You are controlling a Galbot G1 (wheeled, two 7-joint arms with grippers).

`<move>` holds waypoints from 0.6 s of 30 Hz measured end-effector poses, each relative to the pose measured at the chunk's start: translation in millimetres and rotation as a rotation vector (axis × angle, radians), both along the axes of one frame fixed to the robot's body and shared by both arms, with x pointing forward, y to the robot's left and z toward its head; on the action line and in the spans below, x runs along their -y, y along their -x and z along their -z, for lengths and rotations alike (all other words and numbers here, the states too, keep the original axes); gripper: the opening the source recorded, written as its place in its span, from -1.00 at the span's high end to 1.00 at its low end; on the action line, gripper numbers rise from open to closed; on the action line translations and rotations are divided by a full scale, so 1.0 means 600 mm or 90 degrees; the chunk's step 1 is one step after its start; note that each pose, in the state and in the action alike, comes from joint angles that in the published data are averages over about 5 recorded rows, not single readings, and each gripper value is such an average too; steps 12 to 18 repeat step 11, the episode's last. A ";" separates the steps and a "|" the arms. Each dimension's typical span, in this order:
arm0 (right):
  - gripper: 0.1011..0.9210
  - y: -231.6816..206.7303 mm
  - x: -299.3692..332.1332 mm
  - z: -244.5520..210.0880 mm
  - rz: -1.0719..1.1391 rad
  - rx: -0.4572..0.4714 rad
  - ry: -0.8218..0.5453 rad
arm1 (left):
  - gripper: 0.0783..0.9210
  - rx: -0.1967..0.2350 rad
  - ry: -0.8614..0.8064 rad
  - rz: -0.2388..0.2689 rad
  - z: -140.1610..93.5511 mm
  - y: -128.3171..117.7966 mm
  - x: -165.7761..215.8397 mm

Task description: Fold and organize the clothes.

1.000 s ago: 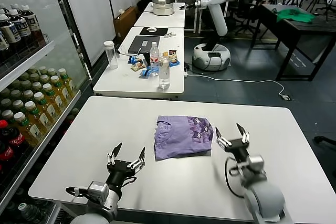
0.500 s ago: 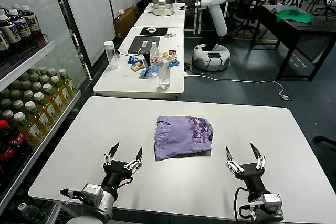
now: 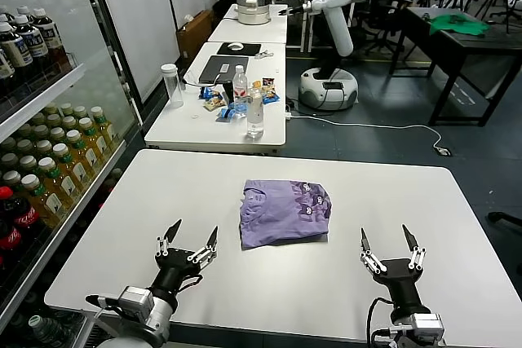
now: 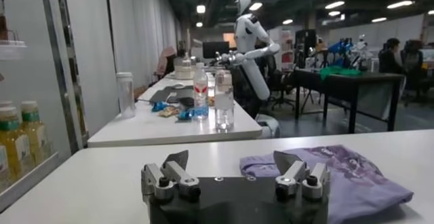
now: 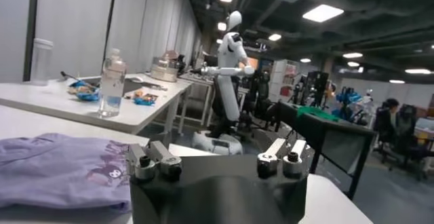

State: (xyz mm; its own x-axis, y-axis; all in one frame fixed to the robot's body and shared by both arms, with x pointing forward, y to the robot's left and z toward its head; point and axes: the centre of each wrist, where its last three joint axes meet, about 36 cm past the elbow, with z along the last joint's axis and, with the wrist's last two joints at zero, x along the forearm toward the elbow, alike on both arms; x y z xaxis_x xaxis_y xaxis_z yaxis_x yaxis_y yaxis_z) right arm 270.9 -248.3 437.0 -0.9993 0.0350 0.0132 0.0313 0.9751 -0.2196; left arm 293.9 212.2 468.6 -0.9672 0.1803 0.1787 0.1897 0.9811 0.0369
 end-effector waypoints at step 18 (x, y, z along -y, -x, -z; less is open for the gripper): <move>-0.76 0.001 -0.009 0.002 0.016 0.005 0.009 | -0.77 -0.001 -0.003 -0.003 0.000 0.001 -0.008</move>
